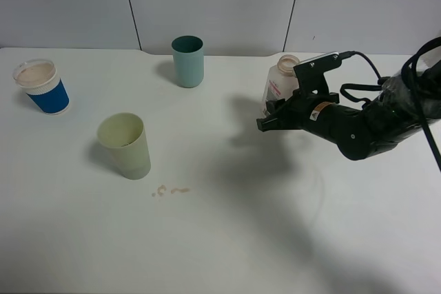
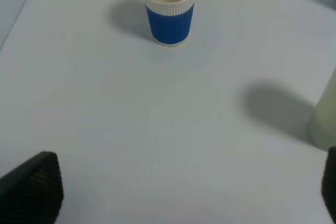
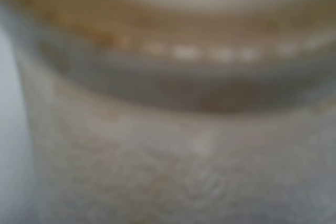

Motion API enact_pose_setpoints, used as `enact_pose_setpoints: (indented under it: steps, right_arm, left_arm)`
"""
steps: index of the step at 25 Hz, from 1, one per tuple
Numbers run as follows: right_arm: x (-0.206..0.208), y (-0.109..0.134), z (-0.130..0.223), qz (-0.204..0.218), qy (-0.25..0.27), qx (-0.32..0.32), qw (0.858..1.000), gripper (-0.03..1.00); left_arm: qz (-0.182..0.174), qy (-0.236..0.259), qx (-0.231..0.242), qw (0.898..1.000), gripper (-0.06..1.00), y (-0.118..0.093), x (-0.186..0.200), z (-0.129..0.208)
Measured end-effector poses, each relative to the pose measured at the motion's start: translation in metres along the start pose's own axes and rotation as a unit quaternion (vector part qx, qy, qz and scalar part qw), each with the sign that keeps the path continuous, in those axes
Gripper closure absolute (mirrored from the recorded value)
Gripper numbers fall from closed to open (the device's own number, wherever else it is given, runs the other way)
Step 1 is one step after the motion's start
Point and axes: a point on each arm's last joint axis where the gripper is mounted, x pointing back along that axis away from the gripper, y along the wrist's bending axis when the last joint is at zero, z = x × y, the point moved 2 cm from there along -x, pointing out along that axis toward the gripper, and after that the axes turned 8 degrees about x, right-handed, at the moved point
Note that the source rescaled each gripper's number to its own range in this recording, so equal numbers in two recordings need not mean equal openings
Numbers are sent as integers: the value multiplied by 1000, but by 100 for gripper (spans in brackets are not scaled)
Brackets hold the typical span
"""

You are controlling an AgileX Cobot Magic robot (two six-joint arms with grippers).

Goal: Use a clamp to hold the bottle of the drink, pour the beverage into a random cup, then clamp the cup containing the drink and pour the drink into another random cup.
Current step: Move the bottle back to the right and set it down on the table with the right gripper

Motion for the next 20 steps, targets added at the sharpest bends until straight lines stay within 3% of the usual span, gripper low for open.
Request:
enact_pose_setpoints:
  steps: [14,20]
  right_arm:
    - [0,-3,2,11,10,-23,1000,97]
    - [0,-8,2,38,6,-67,997,97]
  left_arm:
    - [0,0,0,1000,-6,0,0,0]
    - [0,0,0,1000,-6,0,0,0]
